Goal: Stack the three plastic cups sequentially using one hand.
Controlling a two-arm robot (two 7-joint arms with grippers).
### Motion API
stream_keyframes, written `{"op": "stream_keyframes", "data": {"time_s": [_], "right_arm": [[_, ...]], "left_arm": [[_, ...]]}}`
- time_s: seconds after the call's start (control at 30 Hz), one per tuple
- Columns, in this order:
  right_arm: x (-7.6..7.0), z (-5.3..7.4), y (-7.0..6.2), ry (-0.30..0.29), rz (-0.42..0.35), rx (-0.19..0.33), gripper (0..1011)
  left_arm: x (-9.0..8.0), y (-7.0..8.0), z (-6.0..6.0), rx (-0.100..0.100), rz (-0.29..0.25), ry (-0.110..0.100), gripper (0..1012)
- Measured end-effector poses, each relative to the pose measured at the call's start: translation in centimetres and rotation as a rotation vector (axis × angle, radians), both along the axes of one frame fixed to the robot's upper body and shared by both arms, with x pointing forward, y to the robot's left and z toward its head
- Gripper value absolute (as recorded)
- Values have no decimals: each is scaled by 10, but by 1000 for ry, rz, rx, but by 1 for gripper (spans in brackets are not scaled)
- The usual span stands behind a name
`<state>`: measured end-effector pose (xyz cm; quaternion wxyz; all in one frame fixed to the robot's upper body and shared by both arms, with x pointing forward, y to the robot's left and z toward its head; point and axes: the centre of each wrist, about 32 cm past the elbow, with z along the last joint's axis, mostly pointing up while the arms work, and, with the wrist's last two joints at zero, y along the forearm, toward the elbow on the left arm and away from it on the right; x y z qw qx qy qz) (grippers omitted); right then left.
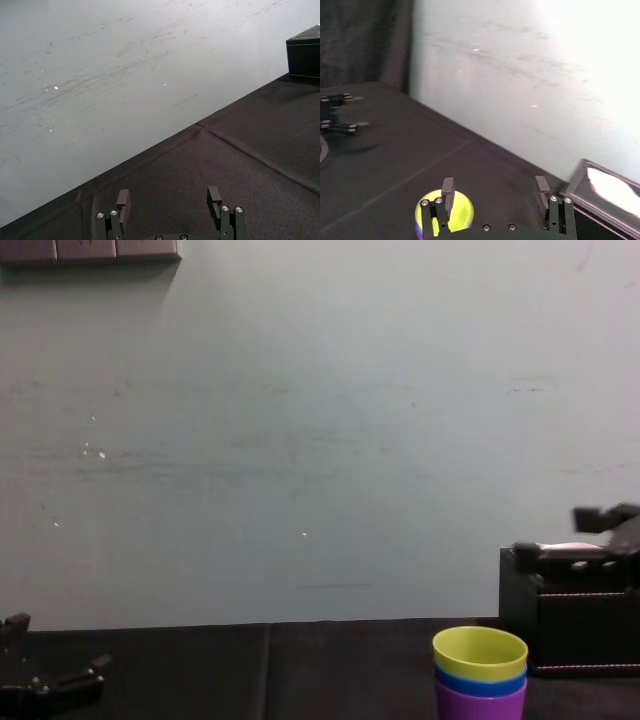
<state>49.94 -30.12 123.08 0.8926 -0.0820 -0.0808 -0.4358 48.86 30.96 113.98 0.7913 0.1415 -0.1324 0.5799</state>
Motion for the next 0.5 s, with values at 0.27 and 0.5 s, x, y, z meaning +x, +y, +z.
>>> {"op": "stream_keyframes", "data": {"time_s": [0.27, 0.5], "right_arm": [[-21, -2, -20, -42, -131, -14, 1003], [-32, -20, -36, -43, -236, -31, 1003]], "left_arm": [[0, 0, 0, 0, 0, 0, 1011], [0, 0, 0, 0, 0, 0, 1011]]}}
